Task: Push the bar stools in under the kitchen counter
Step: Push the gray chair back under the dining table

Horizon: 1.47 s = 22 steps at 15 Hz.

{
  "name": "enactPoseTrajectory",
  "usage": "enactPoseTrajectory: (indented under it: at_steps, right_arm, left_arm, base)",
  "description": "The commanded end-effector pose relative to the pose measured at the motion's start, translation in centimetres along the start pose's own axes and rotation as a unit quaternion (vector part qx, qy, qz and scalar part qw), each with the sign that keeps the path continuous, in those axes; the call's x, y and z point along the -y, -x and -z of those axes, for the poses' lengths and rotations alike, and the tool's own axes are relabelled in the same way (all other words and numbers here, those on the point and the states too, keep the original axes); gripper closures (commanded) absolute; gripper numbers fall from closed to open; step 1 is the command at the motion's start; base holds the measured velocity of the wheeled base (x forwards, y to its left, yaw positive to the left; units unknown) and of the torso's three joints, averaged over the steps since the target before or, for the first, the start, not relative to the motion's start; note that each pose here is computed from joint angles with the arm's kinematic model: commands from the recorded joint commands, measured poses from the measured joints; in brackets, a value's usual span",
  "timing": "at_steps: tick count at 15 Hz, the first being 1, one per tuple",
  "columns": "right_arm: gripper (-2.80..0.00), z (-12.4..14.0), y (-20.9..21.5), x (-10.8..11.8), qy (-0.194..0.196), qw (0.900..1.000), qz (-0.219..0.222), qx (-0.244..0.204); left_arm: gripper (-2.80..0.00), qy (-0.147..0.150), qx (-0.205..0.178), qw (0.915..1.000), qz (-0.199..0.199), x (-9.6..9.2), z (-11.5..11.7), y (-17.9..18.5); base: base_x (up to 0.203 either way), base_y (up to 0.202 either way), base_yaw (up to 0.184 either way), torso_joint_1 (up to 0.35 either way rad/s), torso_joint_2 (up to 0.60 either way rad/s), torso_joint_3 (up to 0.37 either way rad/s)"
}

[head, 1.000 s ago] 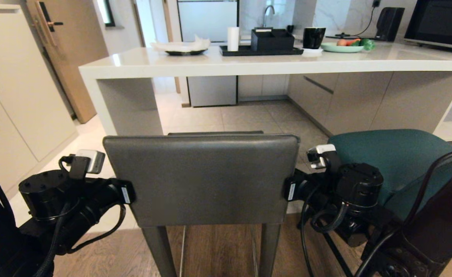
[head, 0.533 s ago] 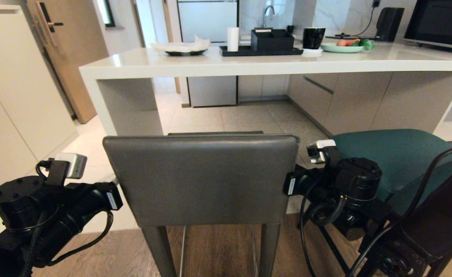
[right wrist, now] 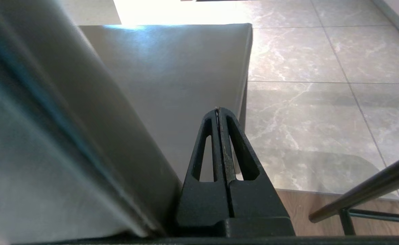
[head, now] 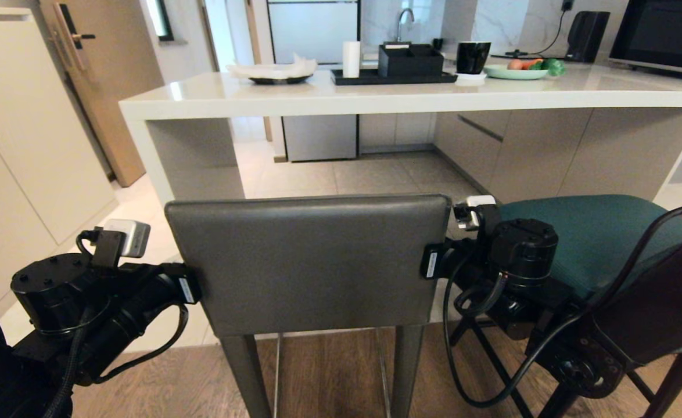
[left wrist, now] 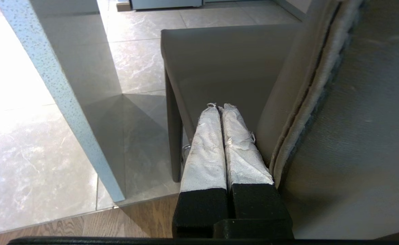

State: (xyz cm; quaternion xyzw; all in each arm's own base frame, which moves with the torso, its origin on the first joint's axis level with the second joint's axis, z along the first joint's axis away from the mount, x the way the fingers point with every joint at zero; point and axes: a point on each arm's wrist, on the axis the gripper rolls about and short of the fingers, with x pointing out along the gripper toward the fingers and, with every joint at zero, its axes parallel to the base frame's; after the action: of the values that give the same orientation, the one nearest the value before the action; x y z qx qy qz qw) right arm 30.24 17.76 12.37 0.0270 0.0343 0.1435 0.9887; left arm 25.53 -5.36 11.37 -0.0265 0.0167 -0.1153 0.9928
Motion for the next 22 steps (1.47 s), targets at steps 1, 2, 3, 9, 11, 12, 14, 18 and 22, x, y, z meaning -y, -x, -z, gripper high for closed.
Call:
enactPoseTrajectory:
  at_steps: [1,2,3,9,11,12,14,18,22]
  right_arm:
    - [0.0,-0.1,-0.3,0.0,-0.002,1.0,0.001,0.005]
    - [0.0,-0.1,-0.1,0.1,-0.002,1.0,0.001,0.003]
    - [0.0,0.1,0.2,0.1,-0.001,1.0,0.001,0.0]
    - [0.0,0.4,0.6,0.1,0.0,1.0,0.005,-0.006]
    - [0.0,0.9,0.6,0.2,0.001,1.0,0.007,-0.013]
    - [0.0,0.9,0.6,0.2,0.001,1.0,0.007,-0.012]
    - [0.0,0.9,0.5,0.2,0.001,1.0,0.007,-0.011]
    - [0.0,0.8,0.5,0.1,0.002,1.0,0.005,-0.009]
    - [0.0,0.8,0.5,0.1,0.002,1.0,0.005,-0.009]
  left_arm:
    - [0.0,0.0,0.004,1.0,0.004,0.1,0.0,-0.1]
    - [0.0,0.0,0.004,1.0,0.002,0.1,0.0,-0.1]
    - [0.0,0.001,0.005,1.0,0.001,0.1,-0.1,-0.1]
    - [0.0,-0.004,-0.011,0.9999,-0.008,-0.1,0.7,-0.2]
    - [0.0,-0.007,-0.008,0.9999,-0.004,0.1,0.6,-0.3]
    - [0.0,-0.008,-0.009,0.9999,-0.004,0.1,0.6,-0.3]
    - [0.0,-0.008,-0.011,0.9999,-0.006,0.0,0.7,-0.3]
    - [0.0,-0.008,-0.011,0.9999,-0.005,0.0,0.7,-0.3]
    - [0.0,-0.008,-0.01,0.9999,-0.005,0.0,0.7,-0.3]
  base:
    - [0.0,0.0,0.0,0.0,0.0,0.0]
    - [0.0,0.0,0.0,0.0,0.0,0.0]
    - [0.0,0.0,0.0,0.0,0.0,0.0]
    - [0.0,0.0,0.0,0.0,0.0,0.0]
    - [0.0,0.0,0.0,0.0,0.0,0.0]
    - [0.0,0.0,0.0,0.0,0.0,0.0]
    - [0.0,0.0,0.0,0.0,0.0,0.0]
    - [0.122,0.0,0.002,-0.001,0.0,0.006]
    - [0.191,0.0,0.003,0.005,0.0,0.0]
